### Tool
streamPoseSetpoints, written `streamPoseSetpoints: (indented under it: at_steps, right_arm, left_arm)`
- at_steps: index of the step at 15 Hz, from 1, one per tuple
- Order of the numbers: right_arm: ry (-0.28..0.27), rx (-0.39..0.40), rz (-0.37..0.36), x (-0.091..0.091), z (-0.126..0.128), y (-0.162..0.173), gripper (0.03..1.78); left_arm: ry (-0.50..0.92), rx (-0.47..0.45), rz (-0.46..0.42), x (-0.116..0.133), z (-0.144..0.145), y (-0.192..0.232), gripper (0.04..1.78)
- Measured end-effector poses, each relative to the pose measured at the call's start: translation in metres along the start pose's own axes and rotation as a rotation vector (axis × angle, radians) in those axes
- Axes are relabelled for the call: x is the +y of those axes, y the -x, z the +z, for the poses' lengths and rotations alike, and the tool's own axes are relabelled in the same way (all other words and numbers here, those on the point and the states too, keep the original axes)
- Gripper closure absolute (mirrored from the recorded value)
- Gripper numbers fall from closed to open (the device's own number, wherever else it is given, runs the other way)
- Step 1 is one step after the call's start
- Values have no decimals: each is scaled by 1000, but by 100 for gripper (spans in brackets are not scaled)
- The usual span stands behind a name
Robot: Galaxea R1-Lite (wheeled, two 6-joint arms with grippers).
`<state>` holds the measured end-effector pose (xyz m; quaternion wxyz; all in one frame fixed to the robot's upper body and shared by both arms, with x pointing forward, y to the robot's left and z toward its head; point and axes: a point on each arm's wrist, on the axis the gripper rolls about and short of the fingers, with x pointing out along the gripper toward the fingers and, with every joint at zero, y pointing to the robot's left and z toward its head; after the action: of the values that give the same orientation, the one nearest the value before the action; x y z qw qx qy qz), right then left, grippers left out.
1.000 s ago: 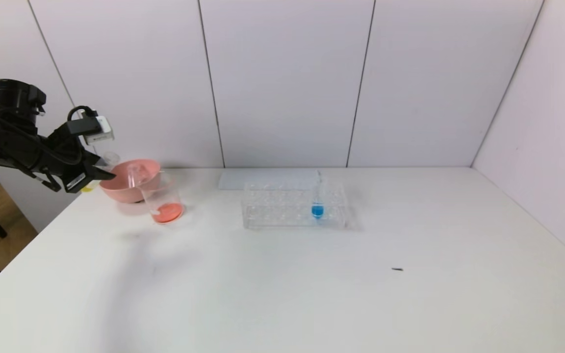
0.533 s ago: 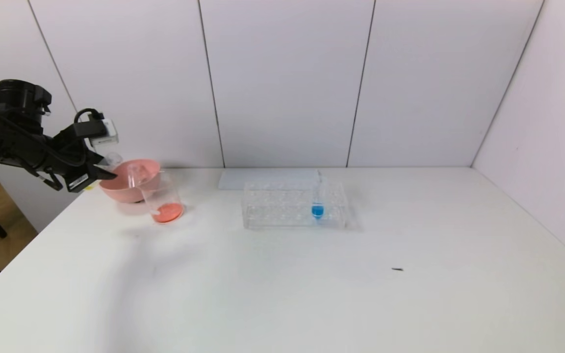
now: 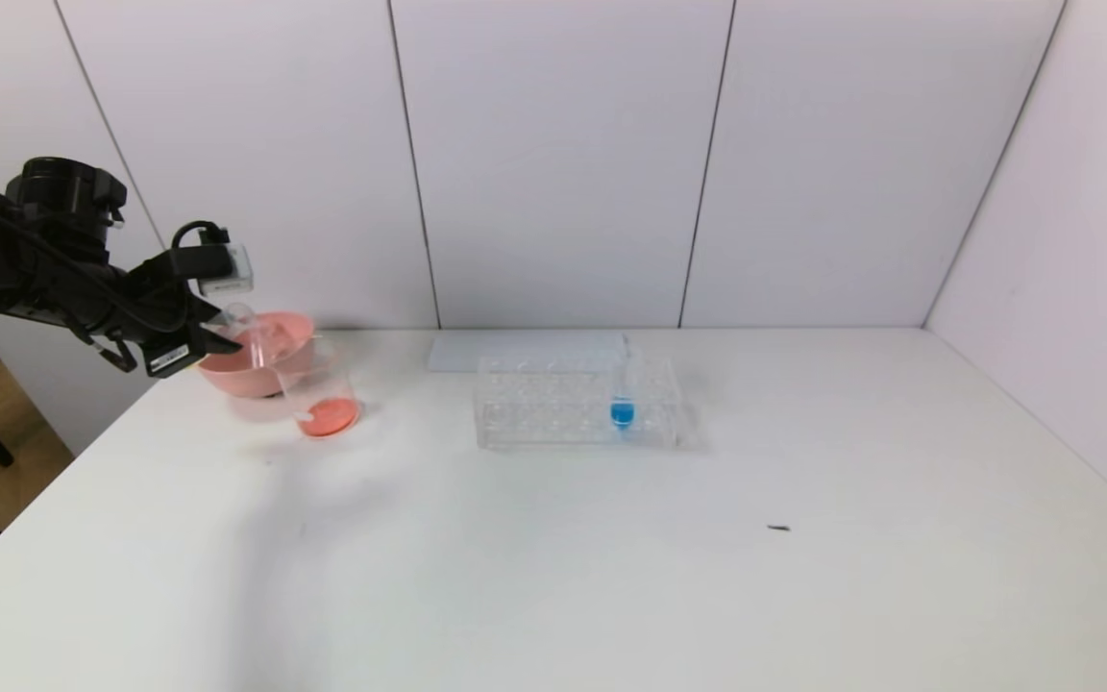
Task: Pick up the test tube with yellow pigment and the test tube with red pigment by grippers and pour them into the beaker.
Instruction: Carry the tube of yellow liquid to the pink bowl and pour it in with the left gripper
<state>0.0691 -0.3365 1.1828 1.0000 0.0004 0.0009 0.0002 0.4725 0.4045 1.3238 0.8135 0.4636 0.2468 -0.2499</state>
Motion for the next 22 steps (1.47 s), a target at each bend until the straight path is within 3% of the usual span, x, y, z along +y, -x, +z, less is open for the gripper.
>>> streamPoseSetpoints:
  at_steps: [15, 22]
  right_arm:
    - [0, 0, 0, 0, 0, 0, 11]
    - [0, 0, 0, 0, 0, 0, 11]
  left_arm:
    - [-180, -1, 18, 2, 10, -6, 136]
    - [-188, 17, 22, 3, 10, -8, 136]
